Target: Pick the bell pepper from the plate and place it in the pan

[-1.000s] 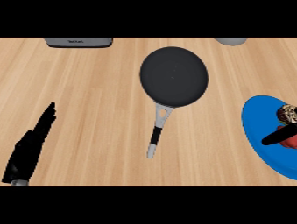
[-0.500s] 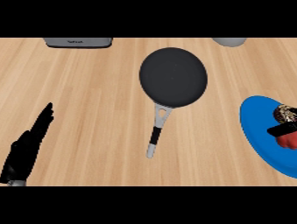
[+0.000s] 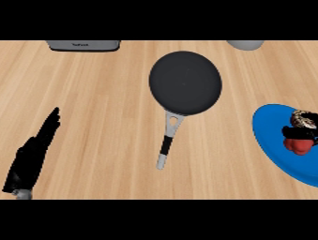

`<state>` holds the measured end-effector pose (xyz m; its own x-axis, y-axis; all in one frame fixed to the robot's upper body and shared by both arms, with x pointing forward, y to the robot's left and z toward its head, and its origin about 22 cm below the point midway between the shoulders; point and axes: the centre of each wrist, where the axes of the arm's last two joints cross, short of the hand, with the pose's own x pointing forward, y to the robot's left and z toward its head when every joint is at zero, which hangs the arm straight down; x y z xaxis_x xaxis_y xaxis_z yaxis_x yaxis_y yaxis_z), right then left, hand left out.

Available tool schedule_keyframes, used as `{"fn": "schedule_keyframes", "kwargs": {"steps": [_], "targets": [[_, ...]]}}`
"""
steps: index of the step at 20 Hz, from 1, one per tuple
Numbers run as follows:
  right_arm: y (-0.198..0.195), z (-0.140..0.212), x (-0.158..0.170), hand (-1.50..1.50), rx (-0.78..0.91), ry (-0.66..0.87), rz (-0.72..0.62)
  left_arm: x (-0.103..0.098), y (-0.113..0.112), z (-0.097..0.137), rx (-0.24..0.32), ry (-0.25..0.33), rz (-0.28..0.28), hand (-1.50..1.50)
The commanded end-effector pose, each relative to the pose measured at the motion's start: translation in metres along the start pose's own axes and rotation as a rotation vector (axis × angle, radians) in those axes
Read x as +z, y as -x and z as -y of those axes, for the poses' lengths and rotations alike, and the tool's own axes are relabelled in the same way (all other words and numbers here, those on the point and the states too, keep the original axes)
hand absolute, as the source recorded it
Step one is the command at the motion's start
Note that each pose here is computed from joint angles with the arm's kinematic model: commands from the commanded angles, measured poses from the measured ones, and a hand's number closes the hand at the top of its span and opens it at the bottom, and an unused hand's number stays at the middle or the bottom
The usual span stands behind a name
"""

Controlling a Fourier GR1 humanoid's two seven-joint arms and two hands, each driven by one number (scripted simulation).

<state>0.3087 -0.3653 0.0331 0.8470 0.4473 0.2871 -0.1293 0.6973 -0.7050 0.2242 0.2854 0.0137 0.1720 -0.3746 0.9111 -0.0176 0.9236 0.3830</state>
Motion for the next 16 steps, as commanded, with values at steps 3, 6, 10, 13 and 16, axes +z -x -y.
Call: {"fn": "schedule_keyframes", "kwargs": {"steps": [3, 6, 10, 13, 16], "targets": [[-0.025, -0.010, 0.013, 1.50, 0.379, -0.067, 0.269, -0.001, 0.004, 0.014, 0.000, 0.026, 0.019, 0.00], [-0.017, -0.011, 0.004, 1.50, 0.425, -0.017, 0.341, -0.002, 0.007, 0.003, -0.010, 0.009, -0.001, 0.00], [-0.025, 0.002, 0.011, 1.50, 0.403, 0.295, 0.453, -0.009, 0.004, 0.009, -0.007, 0.002, 0.005, 0.00], [-0.052, 0.023, 0.043, 1.50, 0.350, 0.494, 0.653, 0.005, 0.011, 0.003, -0.007, 0.006, -0.013, 0.00], [-0.070, 0.032, 0.055, 1.50, 0.281, 0.655, 0.823, 0.001, -0.005, 0.009, 0.003, 0.022, 0.011, 0.00]]}}
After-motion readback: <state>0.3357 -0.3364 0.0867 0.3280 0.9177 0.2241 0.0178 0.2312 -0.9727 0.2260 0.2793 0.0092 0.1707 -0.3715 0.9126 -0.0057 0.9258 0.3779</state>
